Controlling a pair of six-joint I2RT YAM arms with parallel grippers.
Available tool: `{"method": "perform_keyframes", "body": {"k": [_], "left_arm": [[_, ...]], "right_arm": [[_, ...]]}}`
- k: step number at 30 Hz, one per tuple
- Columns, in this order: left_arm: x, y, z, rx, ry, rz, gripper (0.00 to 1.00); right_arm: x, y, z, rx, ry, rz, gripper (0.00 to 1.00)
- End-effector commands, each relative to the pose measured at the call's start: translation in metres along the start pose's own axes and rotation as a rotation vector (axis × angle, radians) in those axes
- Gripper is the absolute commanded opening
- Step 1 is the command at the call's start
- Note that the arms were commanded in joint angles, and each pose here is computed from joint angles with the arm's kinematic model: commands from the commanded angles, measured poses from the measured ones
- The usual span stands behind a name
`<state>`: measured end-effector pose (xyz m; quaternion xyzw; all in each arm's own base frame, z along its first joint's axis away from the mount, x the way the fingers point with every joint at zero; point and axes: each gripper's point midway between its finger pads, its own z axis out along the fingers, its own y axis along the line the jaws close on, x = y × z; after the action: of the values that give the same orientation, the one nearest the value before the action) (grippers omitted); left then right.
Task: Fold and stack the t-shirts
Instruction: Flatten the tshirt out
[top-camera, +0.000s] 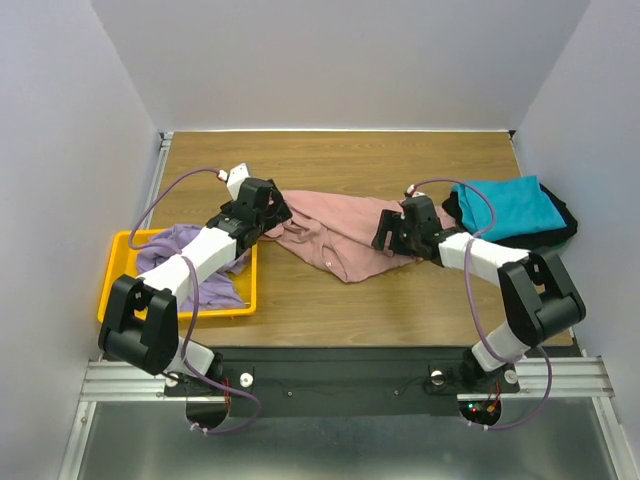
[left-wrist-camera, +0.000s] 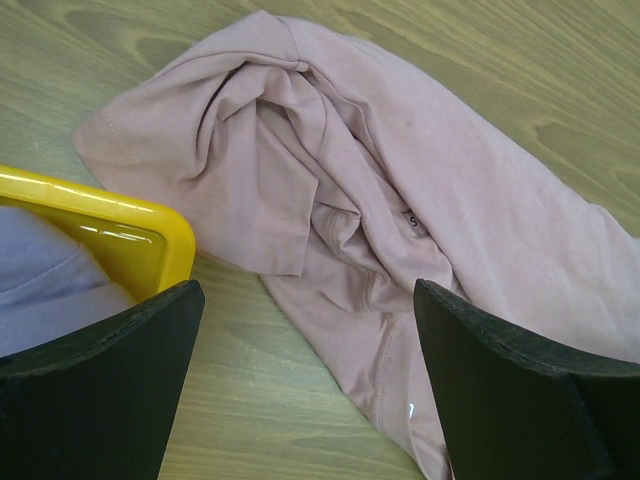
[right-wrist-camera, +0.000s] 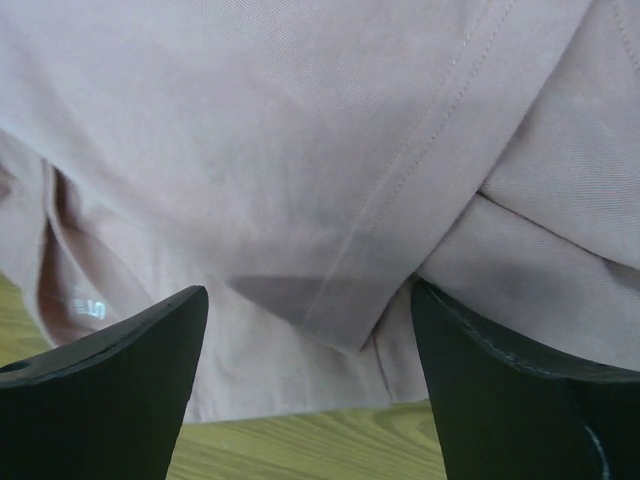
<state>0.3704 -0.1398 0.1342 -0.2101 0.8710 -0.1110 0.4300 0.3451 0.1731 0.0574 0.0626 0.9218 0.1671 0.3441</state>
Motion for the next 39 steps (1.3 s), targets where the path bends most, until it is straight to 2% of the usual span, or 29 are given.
{"method": "perform_keyframes", "body": {"k": [1,10,14,15,19,23,25,26,29,30,31,35,39], "left_arm": [[-0.013,-0.001,-0.008,0.008,-0.05,-0.002,0.98],[-0.014,0.0,-0.008,0.007,-0.055,-0.003,0.99],[-0.013,0.002,-0.008,0.002,-0.055,-0.002,0.99],[-0.012,0.003,-0.008,-0.002,-0.054,-0.001,0.99],[-0.013,0.005,-0.008,-0.008,-0.06,0.002,0.99],[-0.012,0.008,-0.007,-0.016,-0.058,0.006,0.99],[-0.012,0.01,-0.008,-0.021,-0.059,0.004,0.99],[-0.012,0.01,-0.008,-0.022,-0.059,0.005,0.99],[-0.014,0.012,-0.009,-0.024,-0.065,0.001,0.99],[-0.015,0.013,-0.009,-0.025,-0.068,-0.002,0.99],[-0.016,0.013,-0.01,-0.025,-0.069,-0.002,0.99],[-0.015,0.013,-0.011,-0.02,-0.064,-0.001,0.99],[-0.014,0.009,-0.013,0.0,-0.056,-0.004,0.98]], "right_arm": [[-0.008,0.002,0.013,0.02,-0.026,0.004,0.85],[-0.014,0.008,0.021,0.024,-0.034,-0.006,0.78],[-0.024,0.012,0.019,0.029,-0.065,-0.006,0.71],[-0.027,0.014,0.018,0.032,-0.076,-0.007,0.67],[-0.036,0.016,0.02,0.044,-0.1,-0.012,0.64],[-0.034,0.016,0.027,0.051,-0.088,-0.006,0.52],[-0.031,0.013,0.031,0.065,-0.08,0.002,0.5],[-0.029,0.011,0.032,0.07,-0.076,0.004,0.4],[-0.029,0.01,0.034,0.076,-0.076,0.007,0.22],[-0.031,0.009,0.033,0.085,-0.085,0.008,0.08],[-0.034,0.009,0.032,0.088,-0.094,0.002,0.01],[-0.061,0.005,0.009,0.133,-0.196,-0.003,0.01],[-0.089,-0.014,-0.031,0.256,-0.307,-0.004,0.01]]}}
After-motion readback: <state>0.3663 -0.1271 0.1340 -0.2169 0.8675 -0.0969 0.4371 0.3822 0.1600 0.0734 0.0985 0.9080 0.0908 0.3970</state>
